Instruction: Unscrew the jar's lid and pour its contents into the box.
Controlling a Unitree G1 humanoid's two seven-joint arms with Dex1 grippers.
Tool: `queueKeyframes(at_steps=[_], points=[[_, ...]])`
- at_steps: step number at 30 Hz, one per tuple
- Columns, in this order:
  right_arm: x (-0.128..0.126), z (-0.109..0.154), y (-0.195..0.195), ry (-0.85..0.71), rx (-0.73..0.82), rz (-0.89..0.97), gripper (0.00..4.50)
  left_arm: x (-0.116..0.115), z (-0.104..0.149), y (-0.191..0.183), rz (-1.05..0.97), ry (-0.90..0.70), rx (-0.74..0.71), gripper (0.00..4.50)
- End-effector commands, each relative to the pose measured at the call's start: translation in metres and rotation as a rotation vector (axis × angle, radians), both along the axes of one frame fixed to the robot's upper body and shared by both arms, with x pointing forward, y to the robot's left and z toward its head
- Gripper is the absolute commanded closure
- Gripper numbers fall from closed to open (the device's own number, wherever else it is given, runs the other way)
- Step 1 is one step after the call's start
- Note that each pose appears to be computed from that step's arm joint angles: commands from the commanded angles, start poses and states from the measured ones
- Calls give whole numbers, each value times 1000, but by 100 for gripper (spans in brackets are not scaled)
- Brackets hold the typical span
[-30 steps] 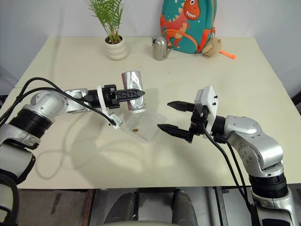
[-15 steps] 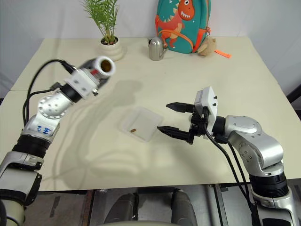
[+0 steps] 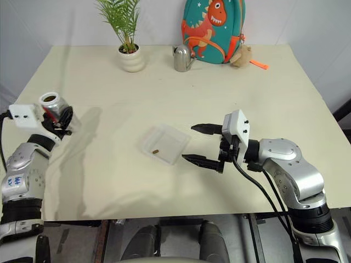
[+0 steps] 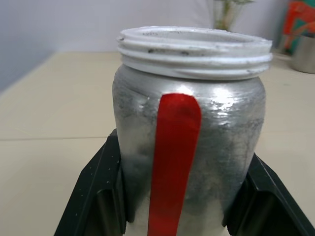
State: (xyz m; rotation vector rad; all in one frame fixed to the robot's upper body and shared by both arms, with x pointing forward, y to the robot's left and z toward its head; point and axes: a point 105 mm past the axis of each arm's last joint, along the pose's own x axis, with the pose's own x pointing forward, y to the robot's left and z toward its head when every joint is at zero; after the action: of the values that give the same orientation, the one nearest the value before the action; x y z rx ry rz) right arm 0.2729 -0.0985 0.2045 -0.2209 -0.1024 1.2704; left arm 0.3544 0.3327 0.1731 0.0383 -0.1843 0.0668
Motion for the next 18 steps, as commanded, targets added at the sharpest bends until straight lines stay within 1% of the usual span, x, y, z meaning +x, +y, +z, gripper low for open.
queueKeyframes(at_steps=[1, 4, 6, 7, 10, 12, 16, 18], points=[[-5, 9, 6, -46, 13, 26, 2, -5, -8, 6, 9, -11, 26, 257], [-3, 10, 8, -47, 13, 26, 2, -8, -25, 7, 6, 3, 16, 257], [-2, 10, 9, -48, 14, 27, 0, -10, -30, 7, -1, 0, 6, 184], [-1, 10, 9, -48, 14, 27, 0, -11, -32, 8, -1, 2, 2, 167], [0, 10, 10, -49, 14, 29, 0, -14, -35, 11, 3, 4, 13, 65], [0, 10, 10, -50, 16, 32, 0, -18, -34, 14, 10, 9, 40, 5], [0, 9, 10, -52, 12, 40, 0, -29, -31, 24, 19, 29, 84, 2], [1, 8, 8, -55, 5, 42, 0, -40, -26, 31, 13, 45, 136, 2]])
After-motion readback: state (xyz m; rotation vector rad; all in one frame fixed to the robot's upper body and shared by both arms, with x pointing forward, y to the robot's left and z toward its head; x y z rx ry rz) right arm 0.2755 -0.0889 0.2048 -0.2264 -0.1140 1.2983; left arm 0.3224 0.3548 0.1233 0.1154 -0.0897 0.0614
